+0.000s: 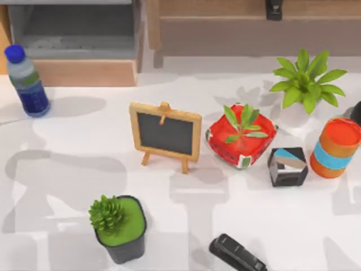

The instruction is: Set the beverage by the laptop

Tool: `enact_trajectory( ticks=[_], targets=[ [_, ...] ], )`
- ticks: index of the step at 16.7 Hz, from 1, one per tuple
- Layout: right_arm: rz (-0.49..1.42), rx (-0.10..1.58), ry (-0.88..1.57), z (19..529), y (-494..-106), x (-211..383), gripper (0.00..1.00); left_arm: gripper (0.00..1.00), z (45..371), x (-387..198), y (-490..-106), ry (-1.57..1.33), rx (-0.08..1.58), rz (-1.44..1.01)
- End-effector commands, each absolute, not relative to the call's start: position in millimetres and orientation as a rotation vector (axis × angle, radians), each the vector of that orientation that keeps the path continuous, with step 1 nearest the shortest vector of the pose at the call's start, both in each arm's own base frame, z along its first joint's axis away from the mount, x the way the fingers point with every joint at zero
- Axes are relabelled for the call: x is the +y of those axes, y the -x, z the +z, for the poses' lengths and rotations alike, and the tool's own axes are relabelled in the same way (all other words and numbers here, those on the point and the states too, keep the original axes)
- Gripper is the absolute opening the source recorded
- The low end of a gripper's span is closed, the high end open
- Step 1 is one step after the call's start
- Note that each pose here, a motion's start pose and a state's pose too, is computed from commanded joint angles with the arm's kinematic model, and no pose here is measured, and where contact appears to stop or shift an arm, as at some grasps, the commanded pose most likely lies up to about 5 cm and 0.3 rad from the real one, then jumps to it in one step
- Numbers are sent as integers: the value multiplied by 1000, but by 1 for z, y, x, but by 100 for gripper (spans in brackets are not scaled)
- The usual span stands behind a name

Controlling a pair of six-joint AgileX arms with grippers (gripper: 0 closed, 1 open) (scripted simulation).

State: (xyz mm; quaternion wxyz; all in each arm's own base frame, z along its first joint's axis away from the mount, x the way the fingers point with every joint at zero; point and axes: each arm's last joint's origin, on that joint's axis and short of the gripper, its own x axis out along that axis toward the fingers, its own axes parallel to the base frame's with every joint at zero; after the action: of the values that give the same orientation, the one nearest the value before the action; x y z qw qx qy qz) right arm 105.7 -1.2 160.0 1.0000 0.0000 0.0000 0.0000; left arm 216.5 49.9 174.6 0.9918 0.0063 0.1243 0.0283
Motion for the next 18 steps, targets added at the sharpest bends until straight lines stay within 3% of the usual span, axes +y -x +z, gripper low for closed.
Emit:
enact_trajectory(
  ticks=[6,14,18],
  targets=[
    [0,0,0,160,-106,-1,100,0,177,54,-222,-16,191,74],
    [0,0,0,160,-106,-1,100,0,134,35,-217,1,394,-28],
    [0,0,0,160,-106,-1,100,0,132,34,-216,2,403,-30]
  ],
)
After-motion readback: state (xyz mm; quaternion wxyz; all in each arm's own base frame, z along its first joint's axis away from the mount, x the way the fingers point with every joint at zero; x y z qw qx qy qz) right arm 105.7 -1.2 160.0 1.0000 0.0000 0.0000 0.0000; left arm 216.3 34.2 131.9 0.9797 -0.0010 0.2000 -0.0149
